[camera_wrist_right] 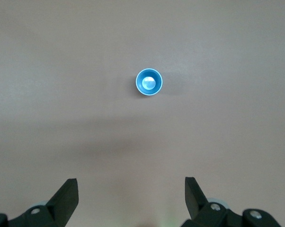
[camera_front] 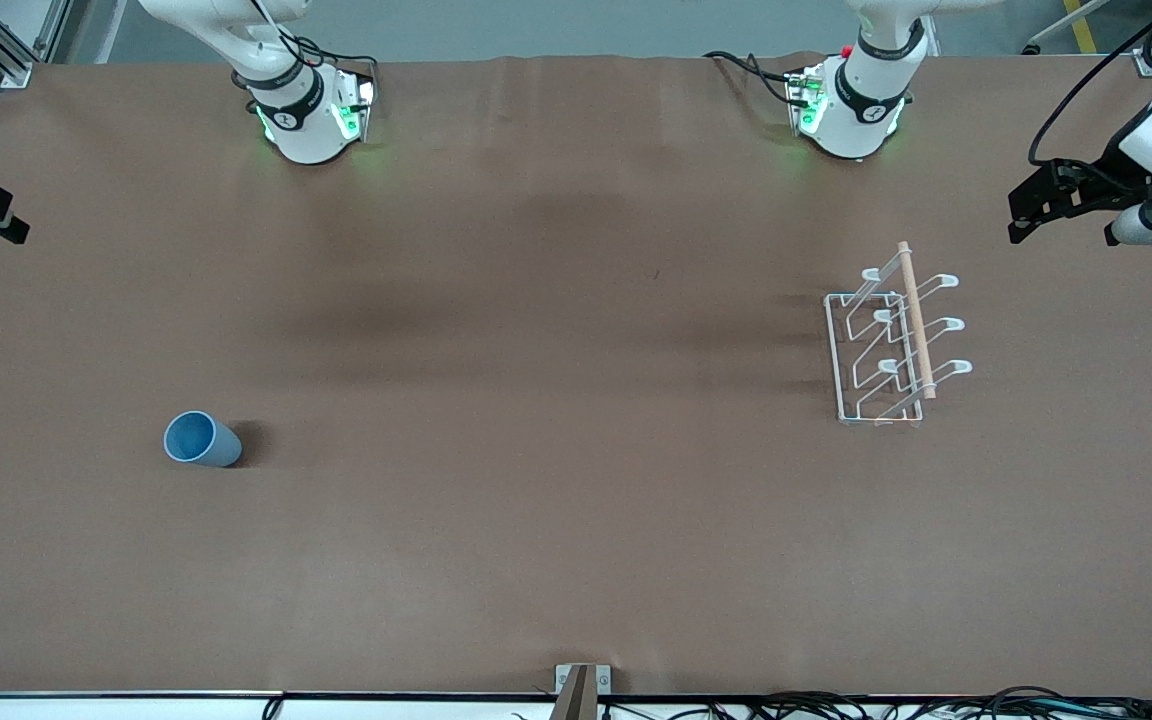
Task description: Hang cup on cup holder
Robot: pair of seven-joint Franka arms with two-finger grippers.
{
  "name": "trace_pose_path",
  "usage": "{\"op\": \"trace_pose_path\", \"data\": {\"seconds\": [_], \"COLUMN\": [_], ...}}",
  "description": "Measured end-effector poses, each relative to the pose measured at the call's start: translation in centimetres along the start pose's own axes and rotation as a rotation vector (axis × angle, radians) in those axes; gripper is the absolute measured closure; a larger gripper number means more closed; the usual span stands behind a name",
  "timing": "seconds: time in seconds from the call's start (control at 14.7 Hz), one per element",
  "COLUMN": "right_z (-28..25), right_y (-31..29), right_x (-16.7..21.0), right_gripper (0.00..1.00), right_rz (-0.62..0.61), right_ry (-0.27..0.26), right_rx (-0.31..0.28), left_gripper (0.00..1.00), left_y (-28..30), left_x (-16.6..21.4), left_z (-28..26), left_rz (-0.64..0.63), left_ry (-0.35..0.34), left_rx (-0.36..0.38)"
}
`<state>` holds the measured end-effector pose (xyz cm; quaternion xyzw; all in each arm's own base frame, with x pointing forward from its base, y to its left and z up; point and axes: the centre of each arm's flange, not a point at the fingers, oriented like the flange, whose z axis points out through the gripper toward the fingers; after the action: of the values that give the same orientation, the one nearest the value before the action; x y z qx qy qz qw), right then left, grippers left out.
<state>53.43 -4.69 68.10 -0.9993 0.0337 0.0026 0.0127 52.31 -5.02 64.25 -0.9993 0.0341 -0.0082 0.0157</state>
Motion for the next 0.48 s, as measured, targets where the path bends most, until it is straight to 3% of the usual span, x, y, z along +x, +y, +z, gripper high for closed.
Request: {"op": "trace_pose_path", "data": {"seconds": [0.48], "right_z": [0.04], "right_y": [0.00], "right_x": [0.00], "right_gripper": [0.01], "right_rz": [0.000], "right_ry": [-0.001], "right_rx": [0.000], "left_gripper": [0.00], "left_y": [-0.29], "left_x": [0.02], "left_z": [-0.52], "left_rz": [-0.005], "left_ry": [0.011], "left_rx": [0.000]}}
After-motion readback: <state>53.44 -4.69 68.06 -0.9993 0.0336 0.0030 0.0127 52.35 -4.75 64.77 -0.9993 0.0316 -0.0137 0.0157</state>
